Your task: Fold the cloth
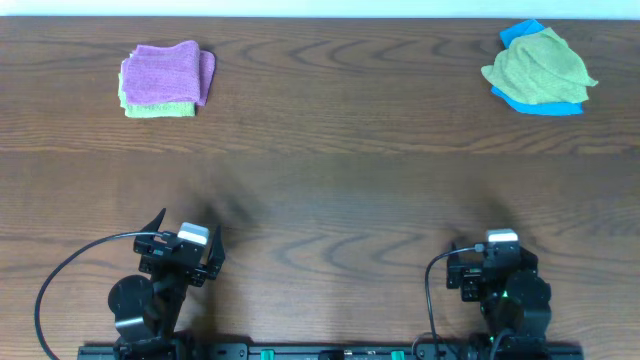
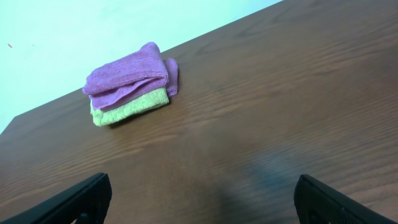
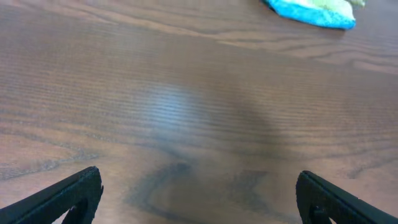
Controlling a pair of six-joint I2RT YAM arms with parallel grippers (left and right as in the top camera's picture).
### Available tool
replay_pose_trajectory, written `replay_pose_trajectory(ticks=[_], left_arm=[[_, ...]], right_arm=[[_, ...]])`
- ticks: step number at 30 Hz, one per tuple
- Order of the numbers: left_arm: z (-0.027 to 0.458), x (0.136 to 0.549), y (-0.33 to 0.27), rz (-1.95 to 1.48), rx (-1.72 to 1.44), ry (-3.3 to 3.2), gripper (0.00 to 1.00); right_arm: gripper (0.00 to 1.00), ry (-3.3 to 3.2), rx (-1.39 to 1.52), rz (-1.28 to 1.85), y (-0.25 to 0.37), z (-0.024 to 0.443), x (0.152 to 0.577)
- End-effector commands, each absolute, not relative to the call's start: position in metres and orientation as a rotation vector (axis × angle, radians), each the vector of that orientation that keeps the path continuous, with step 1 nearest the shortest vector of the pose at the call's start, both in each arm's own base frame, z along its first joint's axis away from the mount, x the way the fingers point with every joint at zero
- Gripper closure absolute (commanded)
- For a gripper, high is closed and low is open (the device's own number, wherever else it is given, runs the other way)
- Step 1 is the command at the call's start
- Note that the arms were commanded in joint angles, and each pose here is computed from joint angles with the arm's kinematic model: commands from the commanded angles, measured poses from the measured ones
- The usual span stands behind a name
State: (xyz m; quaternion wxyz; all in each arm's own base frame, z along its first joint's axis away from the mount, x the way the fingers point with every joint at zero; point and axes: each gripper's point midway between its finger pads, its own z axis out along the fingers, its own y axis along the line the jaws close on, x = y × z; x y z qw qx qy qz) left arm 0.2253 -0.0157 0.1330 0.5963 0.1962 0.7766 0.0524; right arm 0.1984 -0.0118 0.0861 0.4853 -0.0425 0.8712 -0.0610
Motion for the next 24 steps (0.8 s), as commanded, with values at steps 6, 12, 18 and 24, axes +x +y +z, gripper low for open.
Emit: replay_pose_trajectory(ticks=[6, 12, 18, 24], left_arm=[[0.124, 0.225, -0.020, 0.094, 0.467, 1.811, 0.05], [0.124, 0.225, -0.020, 0.094, 0.467, 1.811, 0.05], [0.124, 0.225, -0.020, 0.094, 0.467, 1.811, 0.05], [0.124, 0.225, -0.020, 0.094, 0.467, 1.811, 0.05]], right_arm=[[0.01, 1.837, -0.224, 0.064, 0.027, 0.144, 0.223], [0.01, 1.509, -0.354, 0.156, 0.055, 0.217, 0.225], [0.01, 1.377, -0.496, 0.260, 0.083, 0.241, 0.212], [0.01, 1.340, -0.632, 0.383, 0.107, 0.239, 0.196]])
